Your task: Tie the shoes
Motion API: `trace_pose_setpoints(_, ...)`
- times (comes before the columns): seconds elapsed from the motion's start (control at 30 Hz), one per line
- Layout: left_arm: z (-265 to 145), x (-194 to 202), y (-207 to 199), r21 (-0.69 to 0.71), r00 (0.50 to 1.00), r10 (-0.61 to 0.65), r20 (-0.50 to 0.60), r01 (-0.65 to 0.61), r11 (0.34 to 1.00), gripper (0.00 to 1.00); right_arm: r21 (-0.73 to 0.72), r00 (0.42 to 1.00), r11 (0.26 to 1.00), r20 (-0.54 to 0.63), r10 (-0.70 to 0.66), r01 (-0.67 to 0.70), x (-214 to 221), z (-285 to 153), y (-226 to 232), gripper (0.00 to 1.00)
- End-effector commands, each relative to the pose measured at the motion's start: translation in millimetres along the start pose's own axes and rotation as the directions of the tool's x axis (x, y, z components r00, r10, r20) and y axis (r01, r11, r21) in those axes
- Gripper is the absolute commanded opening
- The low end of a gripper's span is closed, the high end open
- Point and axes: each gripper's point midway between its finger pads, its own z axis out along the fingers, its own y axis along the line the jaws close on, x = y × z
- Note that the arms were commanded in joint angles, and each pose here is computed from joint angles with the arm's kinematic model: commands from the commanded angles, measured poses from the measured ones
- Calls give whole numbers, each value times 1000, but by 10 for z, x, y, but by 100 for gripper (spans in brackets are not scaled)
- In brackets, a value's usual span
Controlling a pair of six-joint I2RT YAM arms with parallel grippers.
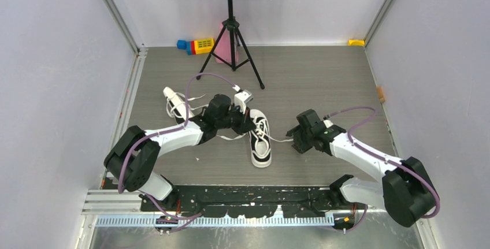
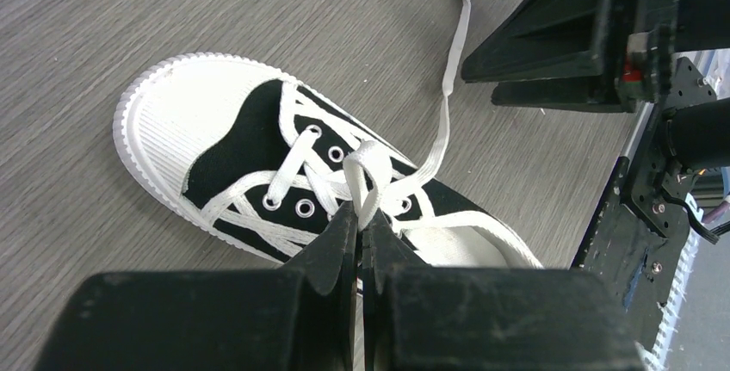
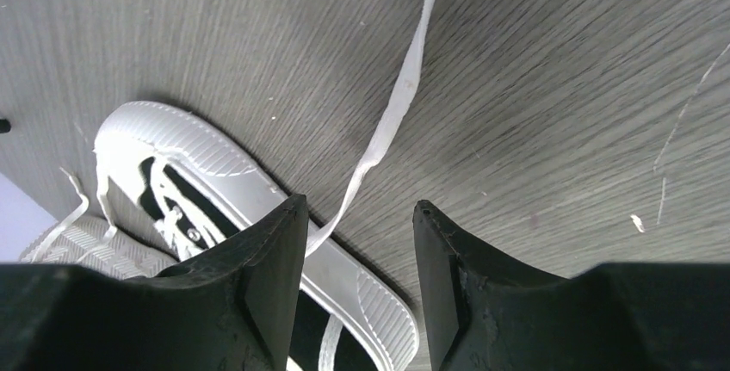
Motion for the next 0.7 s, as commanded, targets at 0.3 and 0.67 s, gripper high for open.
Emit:
trace_pose_setpoints(0.3, -50, -263, -77, 18, 994, 88, 71, -89, 996, 0, 26, 998, 998, 10, 65, -66, 82, 395, 60, 41)
trace_pose_setpoints(0.67, -113, -143, 43, -50, 996, 94, -7, -94, 994, 0, -52, 978, 991, 173, -115, 126, -578, 65, 361, 0)
